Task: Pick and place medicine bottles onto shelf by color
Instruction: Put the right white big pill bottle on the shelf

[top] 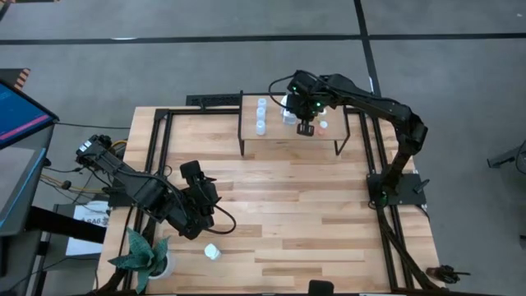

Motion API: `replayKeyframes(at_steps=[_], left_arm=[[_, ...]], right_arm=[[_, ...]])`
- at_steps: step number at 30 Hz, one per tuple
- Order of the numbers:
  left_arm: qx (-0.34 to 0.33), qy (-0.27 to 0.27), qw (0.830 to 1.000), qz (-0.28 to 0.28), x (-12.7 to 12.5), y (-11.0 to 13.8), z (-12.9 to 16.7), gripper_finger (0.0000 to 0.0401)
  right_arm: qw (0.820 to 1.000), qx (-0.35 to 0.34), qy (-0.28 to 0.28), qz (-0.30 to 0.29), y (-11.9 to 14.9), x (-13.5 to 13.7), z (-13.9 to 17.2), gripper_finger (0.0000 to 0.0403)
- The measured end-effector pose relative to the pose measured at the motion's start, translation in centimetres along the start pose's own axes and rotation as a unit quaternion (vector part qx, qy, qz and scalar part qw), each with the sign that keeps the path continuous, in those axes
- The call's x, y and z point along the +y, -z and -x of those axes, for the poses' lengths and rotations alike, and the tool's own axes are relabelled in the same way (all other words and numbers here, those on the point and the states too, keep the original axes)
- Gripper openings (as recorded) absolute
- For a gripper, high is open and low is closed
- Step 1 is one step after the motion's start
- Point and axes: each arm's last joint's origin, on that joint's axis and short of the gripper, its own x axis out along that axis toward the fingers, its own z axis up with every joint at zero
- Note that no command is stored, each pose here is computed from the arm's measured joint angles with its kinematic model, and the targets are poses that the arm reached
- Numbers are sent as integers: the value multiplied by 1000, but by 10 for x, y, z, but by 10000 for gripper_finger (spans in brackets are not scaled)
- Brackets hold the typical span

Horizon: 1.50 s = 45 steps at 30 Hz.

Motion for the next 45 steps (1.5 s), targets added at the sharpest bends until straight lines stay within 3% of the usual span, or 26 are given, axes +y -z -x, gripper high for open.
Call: replayKeyframes(at_steps=[31,38,45], left_arm=[[0,0,1000,0,0,0,0,247],[3,3,1000,0,0,0,0,247],[7,9,1000,0,0,0,0,247]], right_arm=[[999,-41,17,-19,-7,-6,0,11],[999,-24,19,-34,-3,-7,0,11],[999,5,-16,-29,1,4,0,11]])
